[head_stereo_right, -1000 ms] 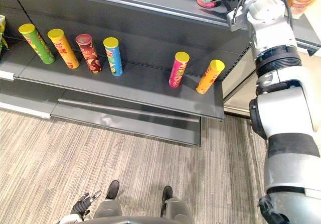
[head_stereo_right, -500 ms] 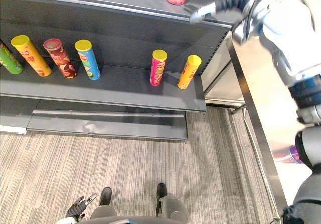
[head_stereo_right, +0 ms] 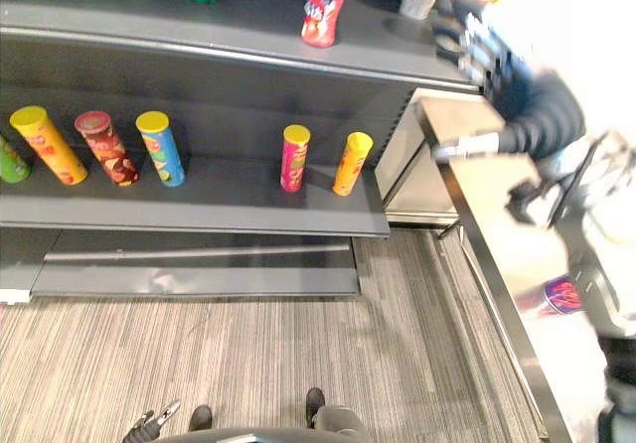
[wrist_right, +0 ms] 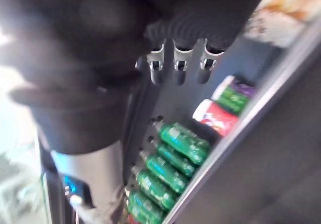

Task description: Put the gum and the chips on the shelf.

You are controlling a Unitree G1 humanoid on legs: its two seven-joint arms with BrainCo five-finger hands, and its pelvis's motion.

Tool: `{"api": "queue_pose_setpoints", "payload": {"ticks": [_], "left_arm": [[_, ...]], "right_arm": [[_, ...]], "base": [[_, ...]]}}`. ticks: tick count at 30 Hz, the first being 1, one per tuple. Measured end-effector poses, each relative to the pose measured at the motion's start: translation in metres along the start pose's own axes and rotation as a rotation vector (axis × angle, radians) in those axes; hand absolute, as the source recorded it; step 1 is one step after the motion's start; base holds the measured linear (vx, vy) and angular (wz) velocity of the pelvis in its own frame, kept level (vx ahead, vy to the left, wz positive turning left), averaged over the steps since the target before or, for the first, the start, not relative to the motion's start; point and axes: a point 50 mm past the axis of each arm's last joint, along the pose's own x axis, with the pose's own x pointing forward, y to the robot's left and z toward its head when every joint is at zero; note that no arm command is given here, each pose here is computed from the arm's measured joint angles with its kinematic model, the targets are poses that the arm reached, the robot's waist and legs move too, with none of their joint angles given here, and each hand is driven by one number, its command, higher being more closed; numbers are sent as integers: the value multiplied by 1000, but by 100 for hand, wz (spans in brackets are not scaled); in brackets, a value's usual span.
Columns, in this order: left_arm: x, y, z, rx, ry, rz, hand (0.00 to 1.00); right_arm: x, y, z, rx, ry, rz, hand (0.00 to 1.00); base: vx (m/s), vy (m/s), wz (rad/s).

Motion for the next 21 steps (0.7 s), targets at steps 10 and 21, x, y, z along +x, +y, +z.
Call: {"api": "queue_pose_setpoints", "payload": {"ticks": [10,21], "left_arm": [[-2,-6,-8,-15,32,-1,0],[1,-13,-2,26,20,25,0]], "right_arm": [[-111,134,-101,580,508,-289,0],[-140,150,-125,439,733,-441,0]], "base": [[-15,6,-26],[4,29,-29]]}}
